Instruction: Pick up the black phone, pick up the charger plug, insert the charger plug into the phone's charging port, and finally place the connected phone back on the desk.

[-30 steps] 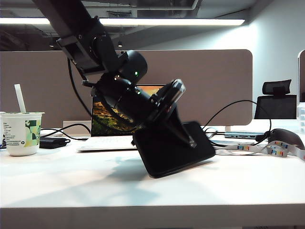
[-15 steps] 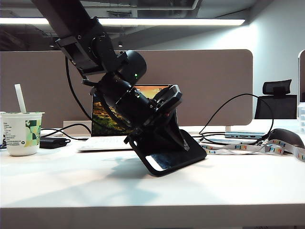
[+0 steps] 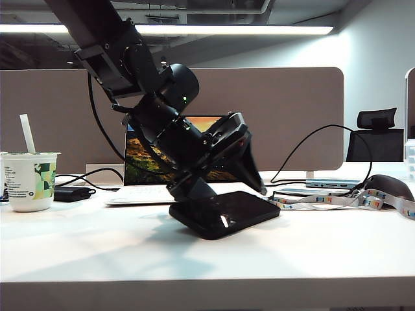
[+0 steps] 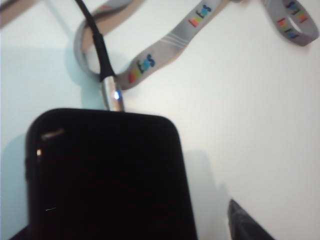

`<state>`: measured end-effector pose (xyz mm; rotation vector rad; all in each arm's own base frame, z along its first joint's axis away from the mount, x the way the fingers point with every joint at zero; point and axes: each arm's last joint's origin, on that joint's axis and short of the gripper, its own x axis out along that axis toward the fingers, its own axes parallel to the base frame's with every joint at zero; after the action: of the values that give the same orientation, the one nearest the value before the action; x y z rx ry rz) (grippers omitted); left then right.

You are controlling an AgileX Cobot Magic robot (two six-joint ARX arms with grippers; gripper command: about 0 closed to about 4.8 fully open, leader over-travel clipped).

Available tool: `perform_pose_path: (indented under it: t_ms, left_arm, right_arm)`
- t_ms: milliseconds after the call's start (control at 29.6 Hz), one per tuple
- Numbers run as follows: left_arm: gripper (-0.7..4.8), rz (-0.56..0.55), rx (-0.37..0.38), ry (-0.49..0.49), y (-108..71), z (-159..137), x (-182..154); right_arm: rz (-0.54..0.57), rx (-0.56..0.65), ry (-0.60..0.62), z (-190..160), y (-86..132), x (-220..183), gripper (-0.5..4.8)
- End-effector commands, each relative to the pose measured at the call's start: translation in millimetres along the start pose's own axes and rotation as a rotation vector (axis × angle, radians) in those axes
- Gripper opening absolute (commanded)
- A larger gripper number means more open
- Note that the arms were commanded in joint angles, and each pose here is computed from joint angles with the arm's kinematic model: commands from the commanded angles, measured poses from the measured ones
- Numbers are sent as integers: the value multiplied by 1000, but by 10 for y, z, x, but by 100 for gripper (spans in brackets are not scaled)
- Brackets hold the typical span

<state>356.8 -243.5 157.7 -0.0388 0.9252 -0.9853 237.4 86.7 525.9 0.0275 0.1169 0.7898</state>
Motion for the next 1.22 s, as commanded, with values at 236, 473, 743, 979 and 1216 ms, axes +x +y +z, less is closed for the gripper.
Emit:
perform_pose_path:
  t_ms: [236, 473, 743, 979, 1216]
  left_arm:
    - [463, 193, 87, -41, -148, 164, -371]
    - [45, 285, 108, -106, -388, 312, -822]
    - [-6, 293, 147, -216, -909, 373, -1717]
    - [-6, 363, 135, -196, -1205, 190, -2208]
    - [-6, 428, 201, -123, -1646, -116, -2521]
  right_arm:
    - [-9, -5, -10, 20, 13, -26, -6]
    - [-173, 52, 128, -123, -28, -46, -5]
    - [-237, 126, 397, -382, -5, -124, -5]
    - [-243, 181, 528, -489, 61, -238, -5]
    - [-301, 54, 748, -670, 454, -200, -5]
